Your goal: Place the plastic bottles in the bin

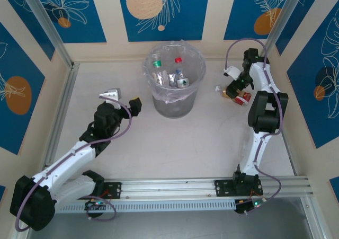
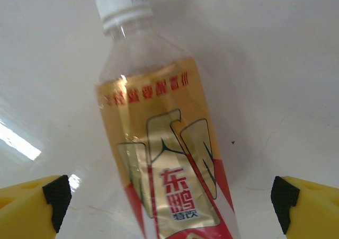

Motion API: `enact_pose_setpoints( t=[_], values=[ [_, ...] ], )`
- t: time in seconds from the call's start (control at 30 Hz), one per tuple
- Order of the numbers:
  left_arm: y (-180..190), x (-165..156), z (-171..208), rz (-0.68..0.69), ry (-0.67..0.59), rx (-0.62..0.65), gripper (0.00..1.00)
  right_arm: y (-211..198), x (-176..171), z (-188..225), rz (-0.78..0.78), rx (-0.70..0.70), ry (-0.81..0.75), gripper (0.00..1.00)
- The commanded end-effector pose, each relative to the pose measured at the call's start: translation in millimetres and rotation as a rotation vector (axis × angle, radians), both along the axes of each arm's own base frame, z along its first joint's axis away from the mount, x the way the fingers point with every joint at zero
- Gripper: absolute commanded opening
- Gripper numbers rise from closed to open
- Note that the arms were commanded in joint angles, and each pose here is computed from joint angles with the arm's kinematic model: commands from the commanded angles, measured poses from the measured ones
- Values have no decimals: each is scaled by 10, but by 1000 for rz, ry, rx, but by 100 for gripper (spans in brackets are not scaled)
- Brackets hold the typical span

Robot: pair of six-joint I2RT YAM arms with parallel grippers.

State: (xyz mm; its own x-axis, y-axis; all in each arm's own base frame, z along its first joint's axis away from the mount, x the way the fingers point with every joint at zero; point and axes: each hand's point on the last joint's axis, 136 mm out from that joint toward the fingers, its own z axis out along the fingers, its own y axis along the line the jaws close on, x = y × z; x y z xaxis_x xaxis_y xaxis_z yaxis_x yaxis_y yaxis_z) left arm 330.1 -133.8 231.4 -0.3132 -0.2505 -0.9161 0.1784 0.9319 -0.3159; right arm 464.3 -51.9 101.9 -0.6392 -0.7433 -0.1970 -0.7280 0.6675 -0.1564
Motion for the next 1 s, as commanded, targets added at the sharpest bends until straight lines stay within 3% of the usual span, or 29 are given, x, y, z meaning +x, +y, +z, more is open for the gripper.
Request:
enact_pose_setpoints(
  t=[0.0, 0.37, 0.43, 0.63, 0.7, 0.97],
  values=[
    [-18, 3, 54, -26, 10, 24, 100, -42, -39, -152, 141, -33, 48, 100],
    [-630, -477, -53, -506, 69, 86, 99, -44, 72, -602, 102, 21, 86, 100],
    [-629, -490, -53, -505, 69, 78, 99, -16, 101, -642, 85, 38, 79, 99],
    [-631, -470, -59, -493, 54, 52, 99, 34, 37, -741, 124, 38, 99, 80],
    [-645, -456, -74, -494, 58, 45, 99, 38, 19, -758, 143, 28, 102, 68],
    [-666, -415, -71, -492, 49, 37, 99, 78, 23, -749, 146, 0, 91, 65]
  ],
)
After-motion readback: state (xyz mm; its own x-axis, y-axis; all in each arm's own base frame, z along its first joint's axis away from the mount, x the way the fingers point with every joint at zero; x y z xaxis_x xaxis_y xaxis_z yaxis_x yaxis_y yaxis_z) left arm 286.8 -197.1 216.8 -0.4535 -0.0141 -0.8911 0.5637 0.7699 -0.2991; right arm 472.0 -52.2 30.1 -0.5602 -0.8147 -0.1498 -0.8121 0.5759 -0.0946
